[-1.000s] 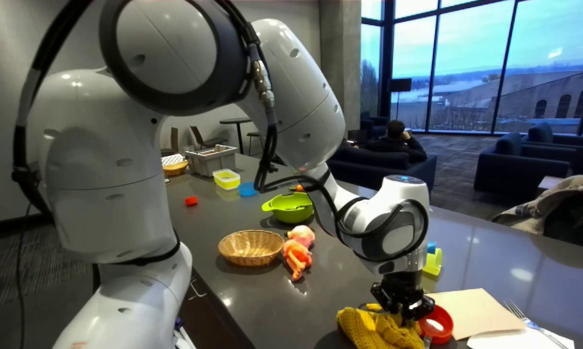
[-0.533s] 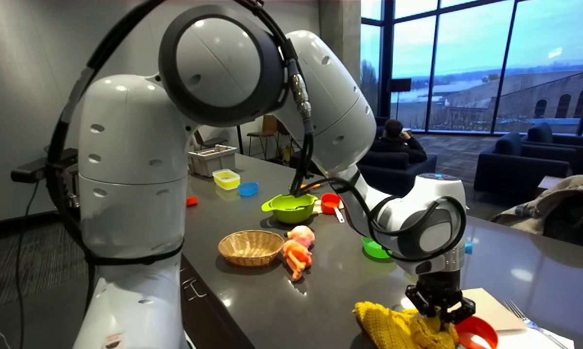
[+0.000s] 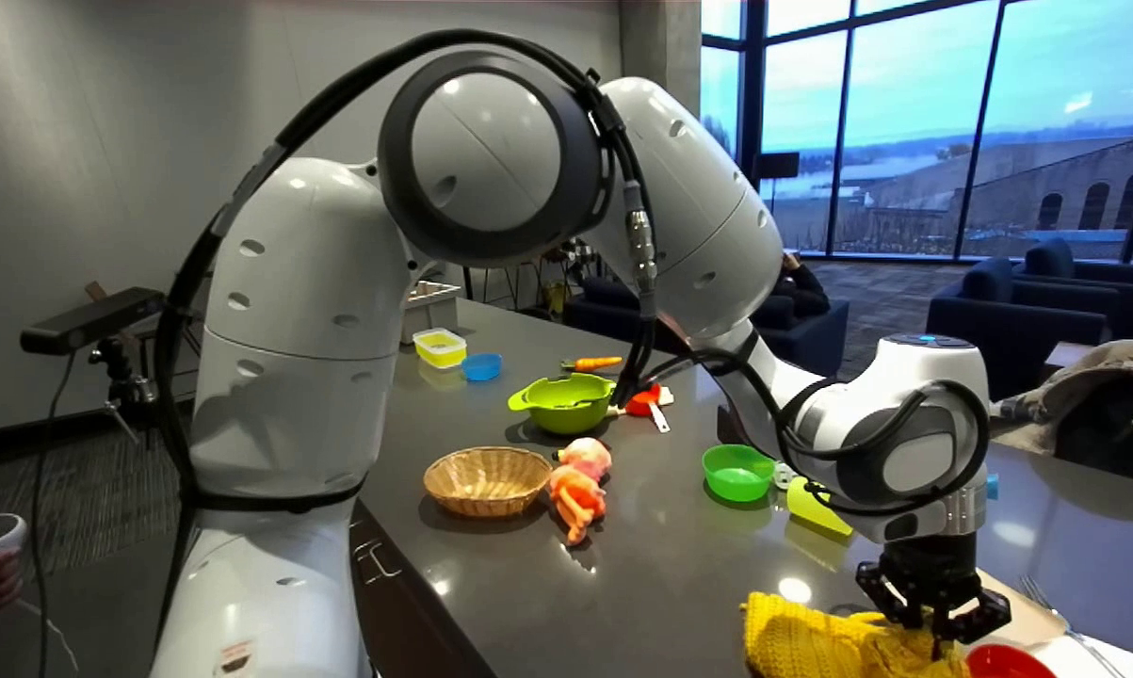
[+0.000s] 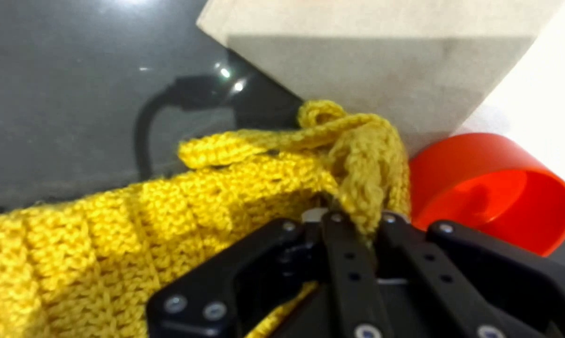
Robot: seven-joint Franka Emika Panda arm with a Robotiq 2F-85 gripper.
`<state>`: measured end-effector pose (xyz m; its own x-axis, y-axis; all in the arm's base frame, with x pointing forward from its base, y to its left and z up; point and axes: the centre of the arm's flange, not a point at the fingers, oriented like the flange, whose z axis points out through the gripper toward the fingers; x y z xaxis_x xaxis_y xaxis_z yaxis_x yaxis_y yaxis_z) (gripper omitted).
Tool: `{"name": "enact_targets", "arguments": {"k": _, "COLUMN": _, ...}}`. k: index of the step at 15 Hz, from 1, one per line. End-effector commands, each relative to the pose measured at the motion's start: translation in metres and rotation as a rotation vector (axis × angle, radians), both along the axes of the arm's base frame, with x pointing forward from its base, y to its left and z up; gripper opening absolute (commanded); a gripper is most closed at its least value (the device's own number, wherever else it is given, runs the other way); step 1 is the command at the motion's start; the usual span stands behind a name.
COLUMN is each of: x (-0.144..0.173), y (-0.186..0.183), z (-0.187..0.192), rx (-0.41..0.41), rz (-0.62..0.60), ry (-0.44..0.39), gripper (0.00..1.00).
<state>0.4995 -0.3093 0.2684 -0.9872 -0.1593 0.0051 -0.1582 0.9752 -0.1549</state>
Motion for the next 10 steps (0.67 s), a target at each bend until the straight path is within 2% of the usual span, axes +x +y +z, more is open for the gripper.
{"name": "enact_targets", "arguments": {"k": 1, "x": 0.019, "y": -0.025, "z": 0.015, "rx": -0.012, "rz": -0.011, "ry": -0.008, "gripper": 0.02}}
{"name": "enact_targets", "arguments": {"k": 3, "x": 0.02, "y": -0.038, "z": 0.023, "rx": -0.014, "rz": -0.03, "ry": -0.02, "gripper": 0.02}}
{"name": "enact_targets", "arguments": {"k": 6, "x": 0.024, "y": -0.034, "z": 0.021, "rx": -0.005, "rz": -0.031, "ry": -0.022, "gripper": 0.02}}
{"name": "enact_targets", "arguments": {"k": 10, "x": 0.032, "y": 0.0, "z": 0.003, "rx": 0.033, "rz": -0.016, "ry": -0.027, "gripper": 0.02}}
